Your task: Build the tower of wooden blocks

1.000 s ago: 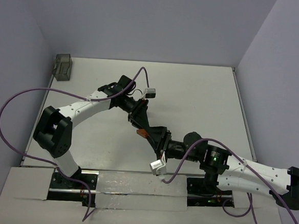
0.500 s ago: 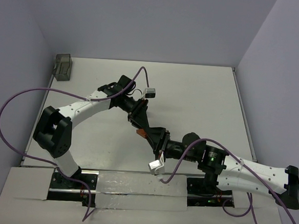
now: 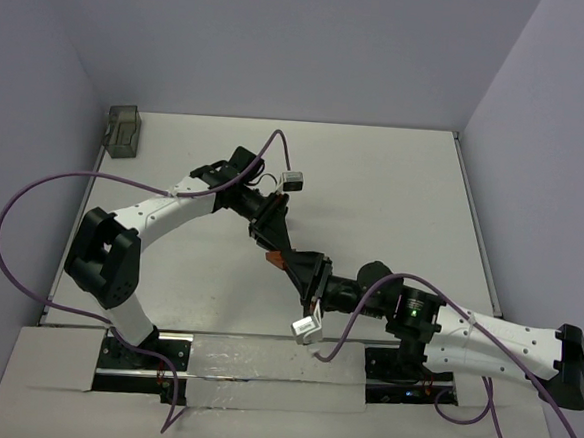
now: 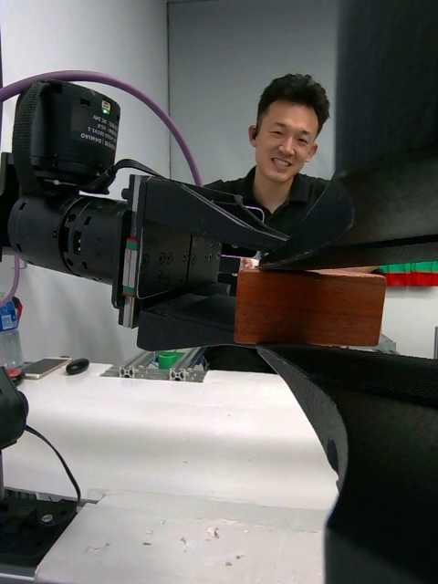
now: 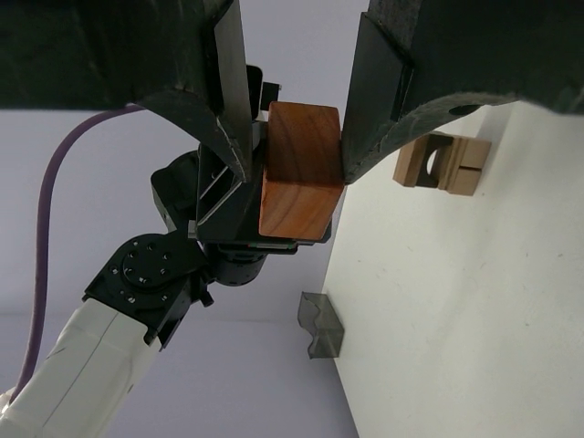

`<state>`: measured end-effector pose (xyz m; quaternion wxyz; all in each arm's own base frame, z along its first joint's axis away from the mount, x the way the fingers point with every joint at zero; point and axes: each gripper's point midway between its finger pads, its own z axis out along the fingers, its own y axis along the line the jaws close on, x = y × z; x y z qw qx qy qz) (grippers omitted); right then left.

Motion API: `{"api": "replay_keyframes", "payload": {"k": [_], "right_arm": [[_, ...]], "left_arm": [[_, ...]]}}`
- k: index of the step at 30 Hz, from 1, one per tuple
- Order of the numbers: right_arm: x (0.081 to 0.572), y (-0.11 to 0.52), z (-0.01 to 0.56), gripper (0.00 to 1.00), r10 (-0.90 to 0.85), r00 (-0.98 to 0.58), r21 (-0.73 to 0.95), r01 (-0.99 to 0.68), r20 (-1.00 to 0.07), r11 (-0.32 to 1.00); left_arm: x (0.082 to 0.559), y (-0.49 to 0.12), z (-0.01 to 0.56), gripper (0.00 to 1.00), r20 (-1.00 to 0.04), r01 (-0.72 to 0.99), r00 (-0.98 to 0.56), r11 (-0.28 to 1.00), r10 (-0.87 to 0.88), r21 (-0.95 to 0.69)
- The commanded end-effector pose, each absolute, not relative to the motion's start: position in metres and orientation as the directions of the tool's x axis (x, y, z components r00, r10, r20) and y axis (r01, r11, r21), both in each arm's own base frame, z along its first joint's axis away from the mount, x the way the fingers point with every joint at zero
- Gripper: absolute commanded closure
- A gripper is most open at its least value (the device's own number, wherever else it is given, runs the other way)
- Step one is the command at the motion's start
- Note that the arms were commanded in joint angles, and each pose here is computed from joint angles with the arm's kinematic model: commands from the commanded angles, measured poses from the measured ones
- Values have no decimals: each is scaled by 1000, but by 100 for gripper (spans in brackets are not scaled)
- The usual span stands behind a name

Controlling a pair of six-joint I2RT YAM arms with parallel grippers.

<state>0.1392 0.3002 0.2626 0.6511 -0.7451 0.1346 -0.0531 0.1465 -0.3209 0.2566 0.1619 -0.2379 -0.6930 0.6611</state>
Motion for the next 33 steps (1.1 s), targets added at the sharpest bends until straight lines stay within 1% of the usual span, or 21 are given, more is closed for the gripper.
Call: {"api": "replay_keyframes", "payload": {"k": [1, 3, 5, 7, 8, 13, 17, 27, 33], "right_arm": [[132, 300, 286, 65, -236, 969, -996, -83, -71, -38], [131, 300, 286, 66, -232, 971, -997, -74, -63, -38], [130, 300, 284, 58, -229, 972, -997, -66, -55, -40], [130, 300, 284, 46, -227, 972, -997, -62, -51, -42], [130, 300, 283, 44, -227, 973, -997, -59, -48, -44], [128, 301, 284, 43, -223, 974, -997, -54, -43, -46], [126, 303, 283, 47, -217, 976, -997, -48, -36, -53], [128, 306, 278, 41, -224, 974, -996, -47, -29, -75], [131, 309, 278, 42, -239, 970, -995, -62, -40, -83]], "left_arm": [[137, -304, 301, 100, -173, 74, -779, -185, 603, -980], [140, -303, 301, 100, -170, 73, -784, -183, 598, -980], [141, -303, 300, 100, -167, 71, -785, -181, 596, -981], [142, -304, 300, 100, -168, 72, -786, -182, 595, -981], [141, -303, 300, 100, -169, 72, -786, -182, 595, -981], [142, -303, 300, 100, -166, 70, -786, -181, 595, -981], [142, -303, 300, 100, -169, 73, -788, -183, 592, -980], [142, -302, 301, 100, -167, 72, -789, -181, 592, -981], [141, -302, 301, 100, -167, 71, -789, -182, 591, -981]]}}
